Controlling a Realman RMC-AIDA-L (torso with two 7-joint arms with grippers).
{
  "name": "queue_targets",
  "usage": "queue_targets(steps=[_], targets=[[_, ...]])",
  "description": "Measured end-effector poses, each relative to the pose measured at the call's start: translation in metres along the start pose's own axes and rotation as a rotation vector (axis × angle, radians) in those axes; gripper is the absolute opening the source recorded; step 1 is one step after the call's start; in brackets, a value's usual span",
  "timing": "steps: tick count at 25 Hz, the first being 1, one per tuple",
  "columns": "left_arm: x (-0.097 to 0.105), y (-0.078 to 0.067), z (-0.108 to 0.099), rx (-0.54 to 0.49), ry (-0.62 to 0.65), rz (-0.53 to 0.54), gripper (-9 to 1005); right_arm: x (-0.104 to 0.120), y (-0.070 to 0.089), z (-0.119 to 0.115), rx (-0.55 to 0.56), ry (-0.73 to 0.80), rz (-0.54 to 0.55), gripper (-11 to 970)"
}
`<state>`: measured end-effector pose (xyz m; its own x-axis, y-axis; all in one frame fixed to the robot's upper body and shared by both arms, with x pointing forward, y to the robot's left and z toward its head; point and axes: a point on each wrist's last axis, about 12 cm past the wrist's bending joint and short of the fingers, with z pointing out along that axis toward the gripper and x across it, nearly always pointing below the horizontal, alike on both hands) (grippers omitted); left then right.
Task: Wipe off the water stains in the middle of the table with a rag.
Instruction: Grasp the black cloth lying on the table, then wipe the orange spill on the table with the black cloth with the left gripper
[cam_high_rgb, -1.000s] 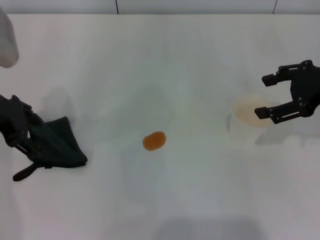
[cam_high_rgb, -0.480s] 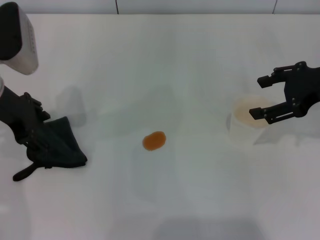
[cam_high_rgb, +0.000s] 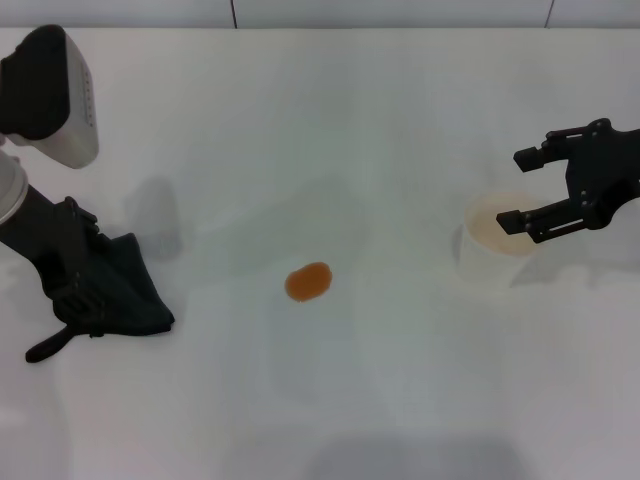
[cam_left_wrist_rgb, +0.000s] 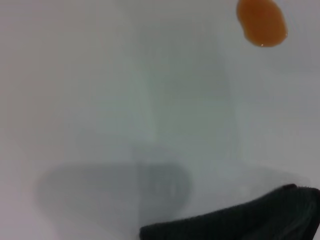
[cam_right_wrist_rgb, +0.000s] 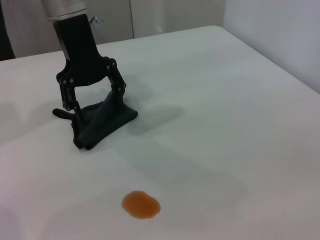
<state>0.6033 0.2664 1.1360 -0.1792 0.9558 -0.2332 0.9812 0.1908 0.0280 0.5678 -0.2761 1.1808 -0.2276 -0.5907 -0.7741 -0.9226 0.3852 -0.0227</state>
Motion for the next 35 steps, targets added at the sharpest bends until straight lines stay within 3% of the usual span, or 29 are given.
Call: queue_targets(steps=[14,24,35], targets=[[-0.0003,-0.0039,0.0065,0.014,0.044,0.013,734,-0.0004,-0.0027,0.002,0.024,0.0,-0.002,840],[-0.0033,-0.0044,0.0064,0.028,0.049,0.016,293,-0.0019,-0.0052,0.0043,0.027,0.011,-0.01,840],[-0.0019,-0.006,0.0073,0.035,0.049,0.002,90,-0.0029,-0.005,0.0053,0.025,0.011,-0.012,839]])
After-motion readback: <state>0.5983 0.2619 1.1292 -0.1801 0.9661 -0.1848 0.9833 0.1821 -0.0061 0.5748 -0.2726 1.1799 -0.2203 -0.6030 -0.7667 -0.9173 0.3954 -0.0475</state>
